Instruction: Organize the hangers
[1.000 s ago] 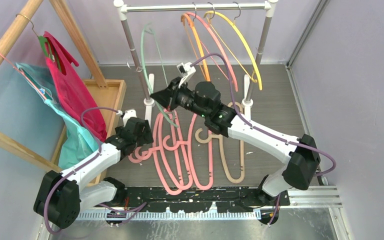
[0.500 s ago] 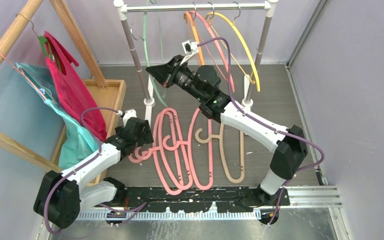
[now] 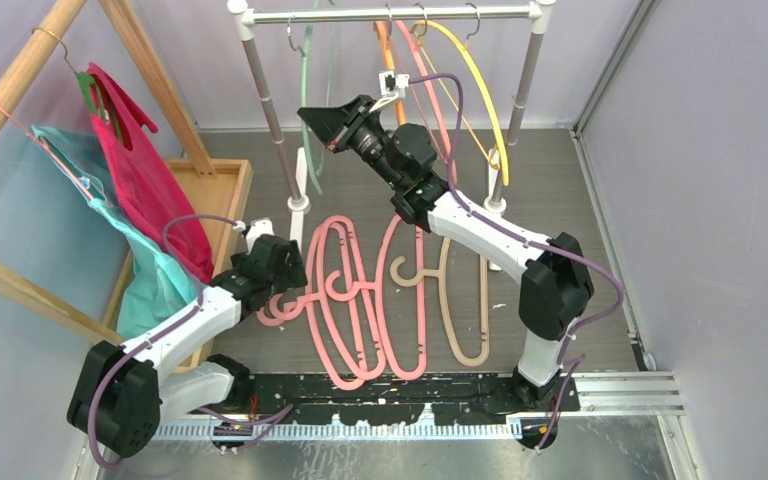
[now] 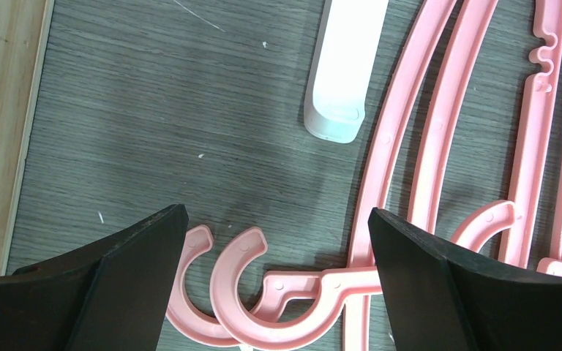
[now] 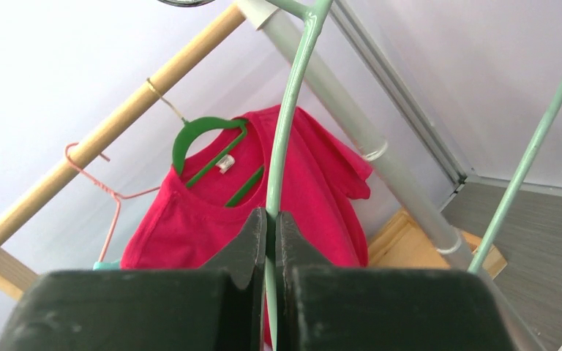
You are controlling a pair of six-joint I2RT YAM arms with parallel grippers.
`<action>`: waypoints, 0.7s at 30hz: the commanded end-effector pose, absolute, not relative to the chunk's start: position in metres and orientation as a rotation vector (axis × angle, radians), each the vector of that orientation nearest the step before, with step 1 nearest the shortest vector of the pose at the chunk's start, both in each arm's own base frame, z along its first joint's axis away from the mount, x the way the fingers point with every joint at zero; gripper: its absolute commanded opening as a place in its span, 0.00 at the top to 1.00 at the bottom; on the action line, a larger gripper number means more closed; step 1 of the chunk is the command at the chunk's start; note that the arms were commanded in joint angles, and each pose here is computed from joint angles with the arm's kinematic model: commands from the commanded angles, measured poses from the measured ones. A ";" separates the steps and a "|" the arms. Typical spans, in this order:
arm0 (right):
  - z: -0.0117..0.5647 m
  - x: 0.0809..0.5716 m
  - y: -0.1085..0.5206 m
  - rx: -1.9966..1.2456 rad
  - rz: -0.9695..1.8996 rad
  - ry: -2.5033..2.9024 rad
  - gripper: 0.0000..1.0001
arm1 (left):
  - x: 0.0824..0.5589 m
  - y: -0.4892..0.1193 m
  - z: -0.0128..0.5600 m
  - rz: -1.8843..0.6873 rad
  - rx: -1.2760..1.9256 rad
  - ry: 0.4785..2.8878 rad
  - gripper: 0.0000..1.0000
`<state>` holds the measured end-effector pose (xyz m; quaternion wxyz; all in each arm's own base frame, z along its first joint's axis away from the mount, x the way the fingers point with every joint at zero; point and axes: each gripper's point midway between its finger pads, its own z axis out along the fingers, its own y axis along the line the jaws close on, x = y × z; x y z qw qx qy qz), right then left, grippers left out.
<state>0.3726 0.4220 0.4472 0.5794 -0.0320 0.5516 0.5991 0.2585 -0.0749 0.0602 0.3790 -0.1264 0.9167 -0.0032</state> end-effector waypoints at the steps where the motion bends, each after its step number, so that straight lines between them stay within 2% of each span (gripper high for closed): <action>1: 0.522 0.369 0.395 0.001 1.525 1.022 0.99 | 0.266 -0.079 0.067 -0.033 -0.319 2.303 0.02; 10: 0.519 0.385 0.389 0.071 1.532 1.011 0.99 | 0.267 -0.081 0.066 -0.038 -0.312 2.310 0.02; 21: 0.499 0.403 0.349 0.220 1.490 1.043 0.99 | 0.266 -0.081 0.065 -0.041 -0.310 2.311 0.02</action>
